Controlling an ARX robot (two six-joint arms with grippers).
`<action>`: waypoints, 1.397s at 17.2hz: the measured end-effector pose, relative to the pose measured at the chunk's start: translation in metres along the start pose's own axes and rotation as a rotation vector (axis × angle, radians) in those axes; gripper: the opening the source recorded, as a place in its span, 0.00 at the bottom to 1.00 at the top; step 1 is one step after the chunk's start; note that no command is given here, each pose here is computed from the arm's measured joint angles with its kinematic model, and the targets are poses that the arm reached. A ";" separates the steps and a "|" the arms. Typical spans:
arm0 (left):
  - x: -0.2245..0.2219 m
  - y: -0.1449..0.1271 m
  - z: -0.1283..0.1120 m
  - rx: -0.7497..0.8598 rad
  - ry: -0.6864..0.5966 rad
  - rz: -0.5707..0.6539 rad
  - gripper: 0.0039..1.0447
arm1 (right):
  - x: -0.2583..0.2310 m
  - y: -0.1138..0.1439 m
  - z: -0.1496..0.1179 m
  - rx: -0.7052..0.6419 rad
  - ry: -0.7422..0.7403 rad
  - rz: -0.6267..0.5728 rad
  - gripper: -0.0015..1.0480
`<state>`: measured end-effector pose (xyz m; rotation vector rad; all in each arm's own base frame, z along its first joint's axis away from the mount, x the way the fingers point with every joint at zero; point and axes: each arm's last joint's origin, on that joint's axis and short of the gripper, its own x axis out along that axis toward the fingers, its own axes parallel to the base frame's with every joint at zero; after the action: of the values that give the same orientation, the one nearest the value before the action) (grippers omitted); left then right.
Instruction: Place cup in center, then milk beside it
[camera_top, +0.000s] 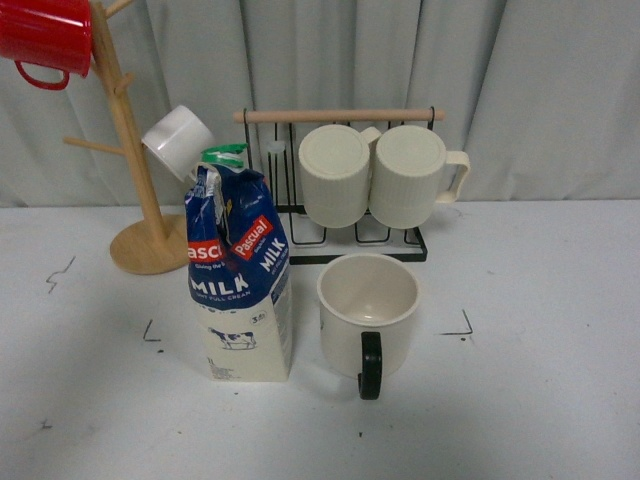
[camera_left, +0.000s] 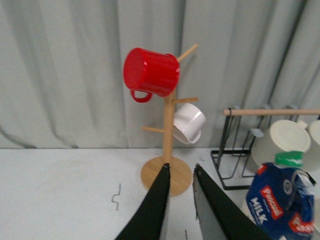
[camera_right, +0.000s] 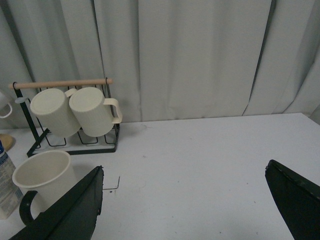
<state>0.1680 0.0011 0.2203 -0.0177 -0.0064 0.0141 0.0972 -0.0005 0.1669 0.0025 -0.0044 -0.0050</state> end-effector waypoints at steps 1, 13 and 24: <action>-0.002 -0.001 -0.002 0.000 0.001 -0.008 0.12 | 0.000 0.000 0.000 0.000 0.000 0.000 0.94; -0.026 -0.001 -0.029 0.003 0.011 -0.016 0.01 | 0.000 0.000 0.000 0.000 0.000 0.000 0.94; -0.049 0.000 -0.051 0.003 0.008 -0.016 0.01 | 0.000 0.000 0.000 0.000 0.000 0.000 0.94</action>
<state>0.1191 -0.0003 0.1690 -0.0147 0.0017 -0.0023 0.0972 -0.0005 0.1669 0.0025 -0.0040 -0.0050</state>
